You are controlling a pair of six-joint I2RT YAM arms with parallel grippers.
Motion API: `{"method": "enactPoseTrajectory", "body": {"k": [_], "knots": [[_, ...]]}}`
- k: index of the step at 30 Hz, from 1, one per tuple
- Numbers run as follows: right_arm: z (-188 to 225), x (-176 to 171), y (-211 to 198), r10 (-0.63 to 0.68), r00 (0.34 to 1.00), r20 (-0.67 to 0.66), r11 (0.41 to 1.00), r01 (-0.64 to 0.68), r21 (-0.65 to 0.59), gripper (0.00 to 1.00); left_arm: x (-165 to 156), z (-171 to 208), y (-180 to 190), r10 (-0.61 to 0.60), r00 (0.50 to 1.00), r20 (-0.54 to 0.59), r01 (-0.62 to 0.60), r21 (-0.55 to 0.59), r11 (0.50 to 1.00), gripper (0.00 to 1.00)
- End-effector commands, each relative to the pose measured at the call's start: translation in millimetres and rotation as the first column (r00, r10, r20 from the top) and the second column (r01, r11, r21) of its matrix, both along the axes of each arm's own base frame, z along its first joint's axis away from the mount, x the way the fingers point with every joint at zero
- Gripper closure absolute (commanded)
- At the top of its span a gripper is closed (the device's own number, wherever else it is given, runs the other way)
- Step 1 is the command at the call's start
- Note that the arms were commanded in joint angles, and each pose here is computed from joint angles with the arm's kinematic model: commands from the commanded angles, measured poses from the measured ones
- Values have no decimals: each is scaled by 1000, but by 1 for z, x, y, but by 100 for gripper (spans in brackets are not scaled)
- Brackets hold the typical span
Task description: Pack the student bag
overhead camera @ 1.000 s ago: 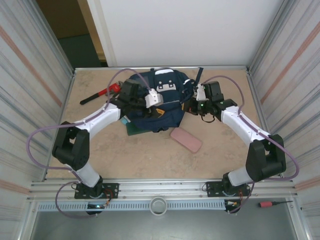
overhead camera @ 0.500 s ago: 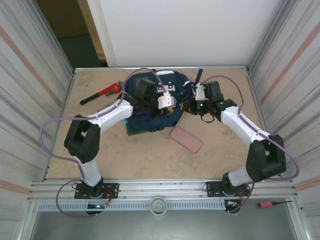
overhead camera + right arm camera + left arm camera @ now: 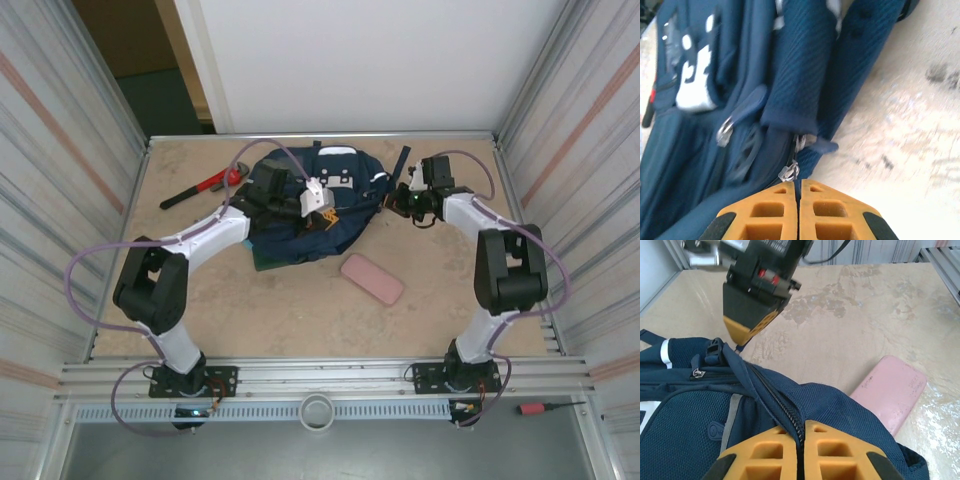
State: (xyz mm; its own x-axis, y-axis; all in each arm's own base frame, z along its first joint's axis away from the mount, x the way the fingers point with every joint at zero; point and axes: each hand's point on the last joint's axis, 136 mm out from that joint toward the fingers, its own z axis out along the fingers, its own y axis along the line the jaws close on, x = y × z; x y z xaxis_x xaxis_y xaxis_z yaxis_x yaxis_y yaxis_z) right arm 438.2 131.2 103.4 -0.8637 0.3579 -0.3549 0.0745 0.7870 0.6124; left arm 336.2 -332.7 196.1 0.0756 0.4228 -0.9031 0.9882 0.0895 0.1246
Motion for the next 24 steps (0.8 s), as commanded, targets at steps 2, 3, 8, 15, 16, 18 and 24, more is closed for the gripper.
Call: {"method": "enactPoseTrajectory", "body": {"k": [2, 3, 8, 15, 16, 18, 24], "knots": [[-11, 11, -37, -90, 996, -10, 995, 89, -51, 85, -5, 76, 0, -45, 986, 161, 71, -162, 984, 100], [-2, 7, -35, -73, 997, 12, 997, 73, -30, 80, -5, 75, 0, -47, 986, 160, 72, -158, 985, 100], [38, -13, -21, -33, 995, 90, 991, 20, 136, 55, -10, 71, -3, -58, 986, 159, 82, -149, 985, 100], [36, 36, -10, -152, 988, 22, 934, 137, 330, 22, -14, 61, -12, -79, 986, 149, 99, -127, 987, 100], [29, 46, -6, -161, 987, -1, 929, 151, 338, 21, -15, 59, -13, -81, 986, 148, 99, -121, 988, 100], [20, 63, 3, -156, 987, -29, 920, 156, 359, 20, -16, 58, -14, -81, 986, 149, 99, -117, 988, 100], [9, 92, 19, -138, 989, -48, 884, 145, 444, 58, -16, 50, -13, -72, 988, 138, 85, -89, 992, 100]]}}
